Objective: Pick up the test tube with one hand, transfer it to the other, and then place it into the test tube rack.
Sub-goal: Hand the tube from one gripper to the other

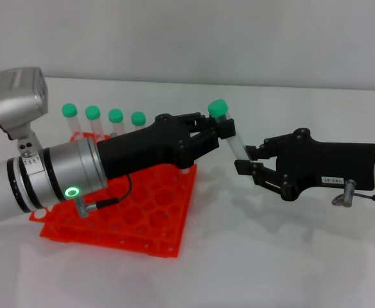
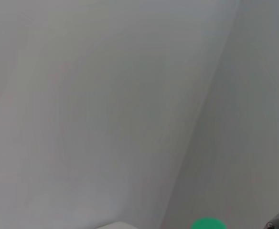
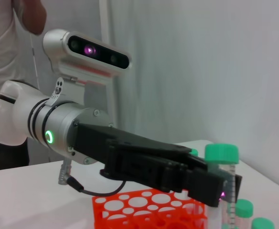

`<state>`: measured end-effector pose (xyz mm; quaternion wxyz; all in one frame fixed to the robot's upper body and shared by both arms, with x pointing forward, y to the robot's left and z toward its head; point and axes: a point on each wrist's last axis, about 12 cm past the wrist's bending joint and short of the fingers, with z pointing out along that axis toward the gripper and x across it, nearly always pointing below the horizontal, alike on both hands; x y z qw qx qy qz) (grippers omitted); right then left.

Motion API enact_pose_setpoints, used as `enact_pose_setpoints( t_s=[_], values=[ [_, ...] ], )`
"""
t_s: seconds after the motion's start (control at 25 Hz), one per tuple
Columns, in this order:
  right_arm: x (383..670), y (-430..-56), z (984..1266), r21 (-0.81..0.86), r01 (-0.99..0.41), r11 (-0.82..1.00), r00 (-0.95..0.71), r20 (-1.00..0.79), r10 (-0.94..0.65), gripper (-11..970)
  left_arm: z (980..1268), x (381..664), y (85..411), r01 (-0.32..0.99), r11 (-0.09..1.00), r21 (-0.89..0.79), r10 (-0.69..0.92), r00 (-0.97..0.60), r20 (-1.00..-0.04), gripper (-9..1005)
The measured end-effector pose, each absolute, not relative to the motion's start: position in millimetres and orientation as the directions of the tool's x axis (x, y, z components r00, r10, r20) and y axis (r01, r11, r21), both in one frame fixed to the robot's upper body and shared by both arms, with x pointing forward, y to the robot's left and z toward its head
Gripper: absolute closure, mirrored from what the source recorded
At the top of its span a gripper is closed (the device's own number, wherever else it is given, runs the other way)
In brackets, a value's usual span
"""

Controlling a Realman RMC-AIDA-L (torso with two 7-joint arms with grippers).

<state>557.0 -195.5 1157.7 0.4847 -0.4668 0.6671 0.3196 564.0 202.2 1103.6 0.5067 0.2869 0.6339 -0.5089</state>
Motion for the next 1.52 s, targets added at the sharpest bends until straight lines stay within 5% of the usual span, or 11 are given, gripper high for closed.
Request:
enact_pose_setpoints(
  t_s=[1.28, 1.52],
  values=[
    [558.1, -197.7, 1154.8, -0.025, -0.923, 0.384, -0.104, -0.944, -0.313, 763, 1106.9, 564.2, 204.3, 0.885, 0.317, -0.34, -0.165, -0.301, -0.939, 773],
    [559.0, -198.9, 1150.8, 0.0, -0.919, 0.395, -0.131, -0.944, -0.304, 662, 1109.4, 566.5, 204.1, 0.888, 0.319, -0.332, -0.164, -0.294, -0.942, 775]
  ],
)
